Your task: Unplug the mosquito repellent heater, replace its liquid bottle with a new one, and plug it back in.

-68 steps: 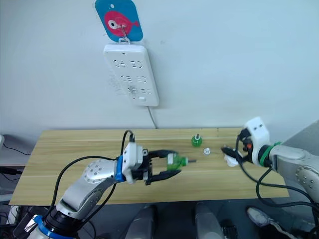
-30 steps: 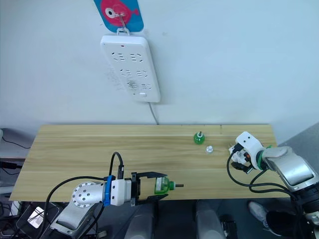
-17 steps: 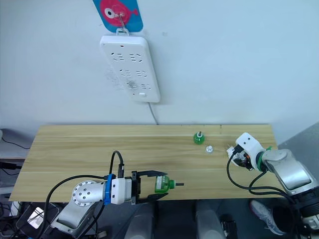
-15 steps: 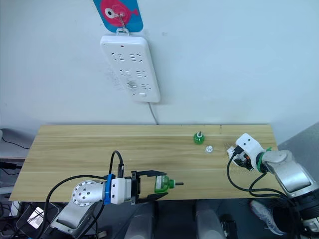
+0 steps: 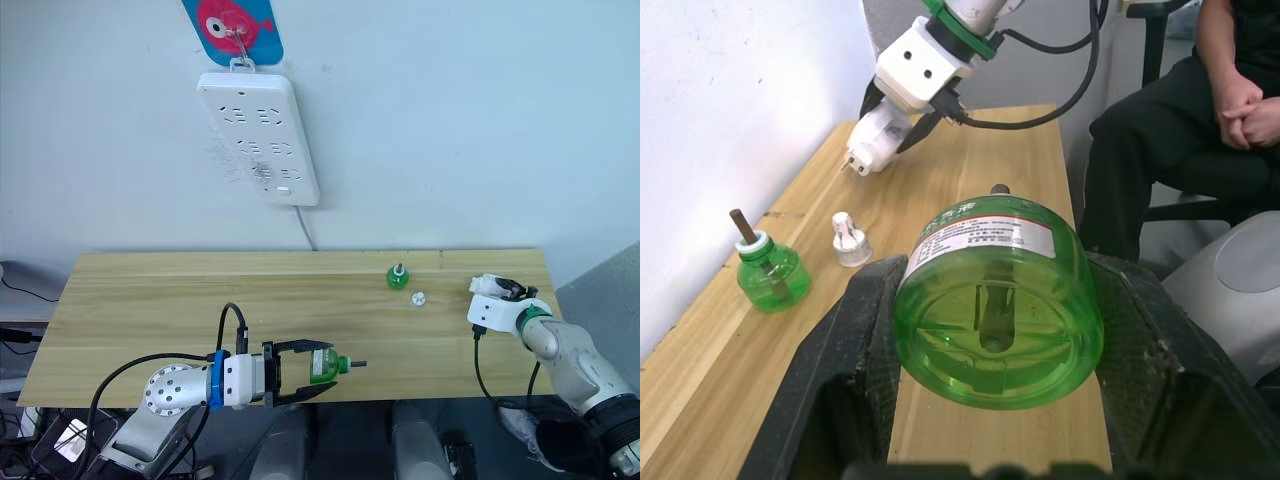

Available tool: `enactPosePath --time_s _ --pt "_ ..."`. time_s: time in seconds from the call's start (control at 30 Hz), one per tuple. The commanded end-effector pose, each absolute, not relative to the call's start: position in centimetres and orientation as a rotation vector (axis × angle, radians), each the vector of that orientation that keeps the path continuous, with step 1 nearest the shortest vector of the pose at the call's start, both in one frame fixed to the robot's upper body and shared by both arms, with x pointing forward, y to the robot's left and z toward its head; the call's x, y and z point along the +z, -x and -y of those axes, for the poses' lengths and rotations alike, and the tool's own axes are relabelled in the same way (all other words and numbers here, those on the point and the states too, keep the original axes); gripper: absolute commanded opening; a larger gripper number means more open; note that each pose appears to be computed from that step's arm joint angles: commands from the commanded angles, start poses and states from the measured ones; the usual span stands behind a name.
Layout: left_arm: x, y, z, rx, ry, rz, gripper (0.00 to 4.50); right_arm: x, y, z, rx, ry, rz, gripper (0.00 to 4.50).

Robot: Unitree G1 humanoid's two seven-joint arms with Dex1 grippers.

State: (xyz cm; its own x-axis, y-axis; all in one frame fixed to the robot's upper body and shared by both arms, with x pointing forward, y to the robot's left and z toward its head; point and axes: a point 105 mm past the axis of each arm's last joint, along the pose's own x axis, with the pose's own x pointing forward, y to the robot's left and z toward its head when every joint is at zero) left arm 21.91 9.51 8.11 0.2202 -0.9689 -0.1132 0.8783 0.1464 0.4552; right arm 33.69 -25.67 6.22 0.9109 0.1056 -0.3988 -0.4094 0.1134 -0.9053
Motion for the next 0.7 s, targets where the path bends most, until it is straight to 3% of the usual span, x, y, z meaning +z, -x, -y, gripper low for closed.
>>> enactPosePath --time_s 0.03,0.13,0.43,0.67,0.7 --pt "8.7 -21.6 -9.1 -1.350 -0.480 0.260 2.35 6.7 -33.5 25.2 0.387 1.398 -0.232 3.23" --pt "8.6 -21.7 -9.3 -1.344 -0.483 0.253 2.35 7.5 -32.7 24.7 0.415 1.377 -0.242 4.25" --pt "8.3 -21.6 -9.8 -1.327 -0.482 0.226 2.35 11.2 -29.3 21.5 0.549 1.068 -0.282 4.29" --pt "8.3 -21.3 -9.9 -1.340 -0.481 0.216 2.35 12.2 -29.8 22.4 0.632 0.835 -0.498 4.29" --pt "8.3 -21.3 -9.9 -1.342 -0.481 0.216 2.35 12.1 -30.0 22.6 0.634 0.823 -0.515 4.50"
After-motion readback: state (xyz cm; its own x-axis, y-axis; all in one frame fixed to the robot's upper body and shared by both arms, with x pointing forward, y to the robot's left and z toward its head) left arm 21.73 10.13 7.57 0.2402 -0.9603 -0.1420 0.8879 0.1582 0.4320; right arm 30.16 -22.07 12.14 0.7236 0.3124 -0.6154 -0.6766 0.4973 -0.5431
